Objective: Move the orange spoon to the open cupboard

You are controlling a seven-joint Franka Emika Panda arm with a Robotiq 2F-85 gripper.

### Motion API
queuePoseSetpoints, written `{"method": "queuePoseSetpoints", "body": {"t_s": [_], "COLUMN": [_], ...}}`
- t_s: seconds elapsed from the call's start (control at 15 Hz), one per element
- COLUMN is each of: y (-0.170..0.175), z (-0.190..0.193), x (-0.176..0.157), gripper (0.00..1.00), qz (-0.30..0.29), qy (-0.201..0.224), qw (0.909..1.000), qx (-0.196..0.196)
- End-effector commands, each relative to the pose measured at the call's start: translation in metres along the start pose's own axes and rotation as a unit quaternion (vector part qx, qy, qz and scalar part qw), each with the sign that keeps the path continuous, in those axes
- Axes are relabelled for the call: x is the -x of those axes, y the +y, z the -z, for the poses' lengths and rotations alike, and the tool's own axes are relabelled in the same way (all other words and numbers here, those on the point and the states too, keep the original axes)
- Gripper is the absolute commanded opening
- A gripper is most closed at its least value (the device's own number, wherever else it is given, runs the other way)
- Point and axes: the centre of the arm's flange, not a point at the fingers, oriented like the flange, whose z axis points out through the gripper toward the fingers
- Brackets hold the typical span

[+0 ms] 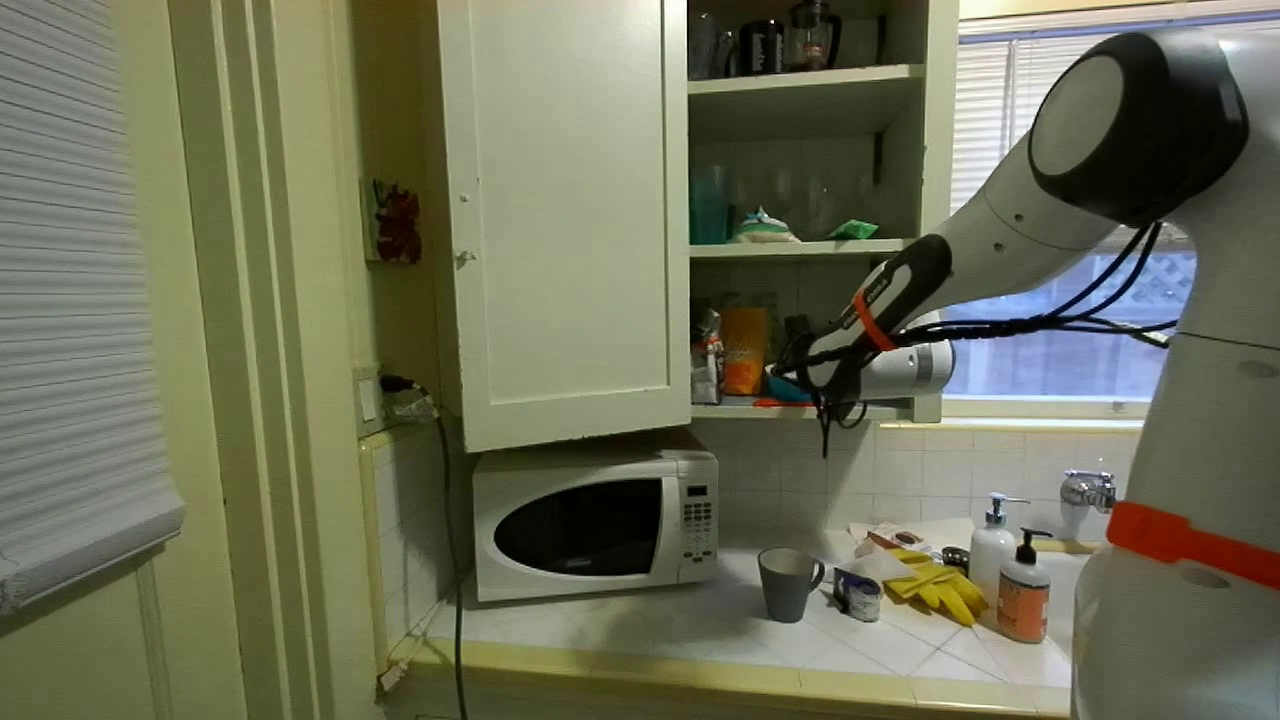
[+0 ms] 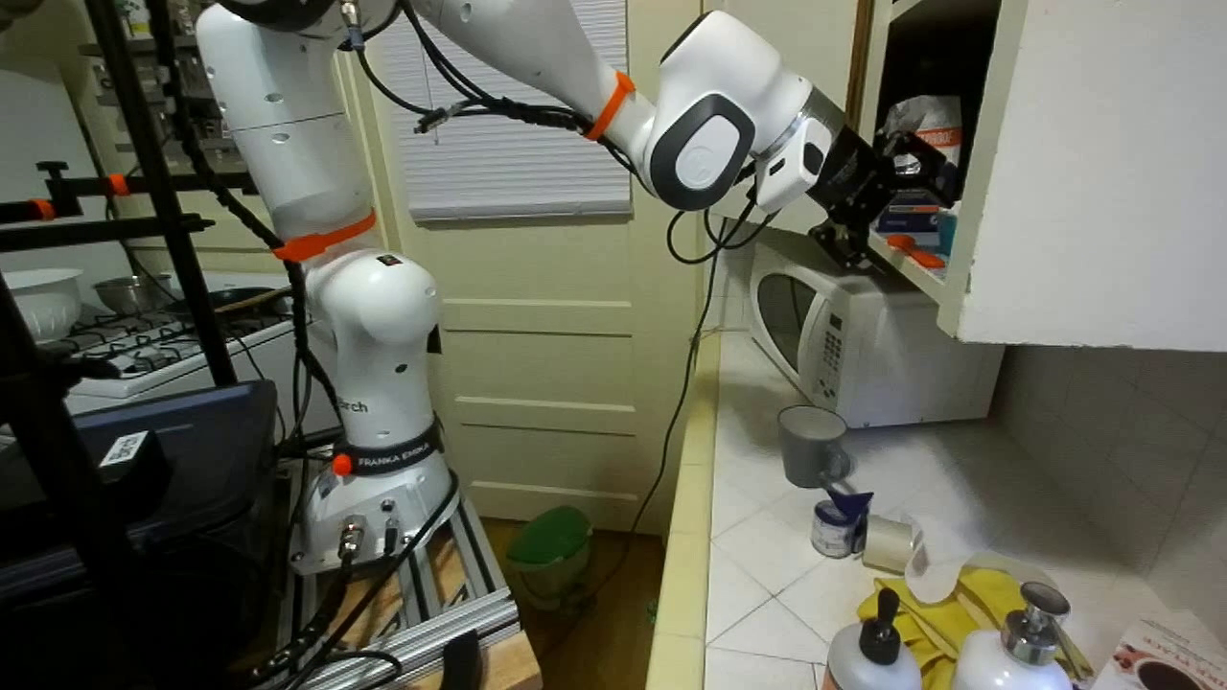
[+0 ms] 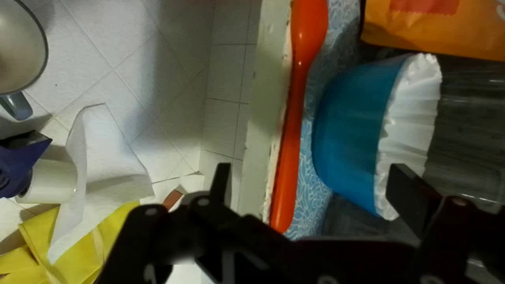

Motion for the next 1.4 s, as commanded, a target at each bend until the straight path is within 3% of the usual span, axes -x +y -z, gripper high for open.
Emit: {"method": "queuePoseSetpoints", "body": {"t_s": [0.0,0.27,0.47,0.73,1.07,1.2,1.33], "y": [0.003,0.008,0.009,0.011,0.011,0.015,0.019], "z": [0.005,0.011,0.019,0.026,0.047,0.054,0.059], "x": [0.009,0.019,0.023,0.027,0.041,0.047,0.053], "gripper": [1.00,1.00,1.00,1.00,1.00,1.00,1.00], "qz": [0.018,0.062,0.109,0.174,0.258,0.285,0.321], "qy": [0.002,0.006,0.030,0.035,0.014,0.001,-0.009], "qw": [0.9990,0.9950,0.9927,0.9826,0.9640,0.9551,0.9408], "qx": [0.041,0.078,0.043,0.056,0.062,0.080,0.110]}}
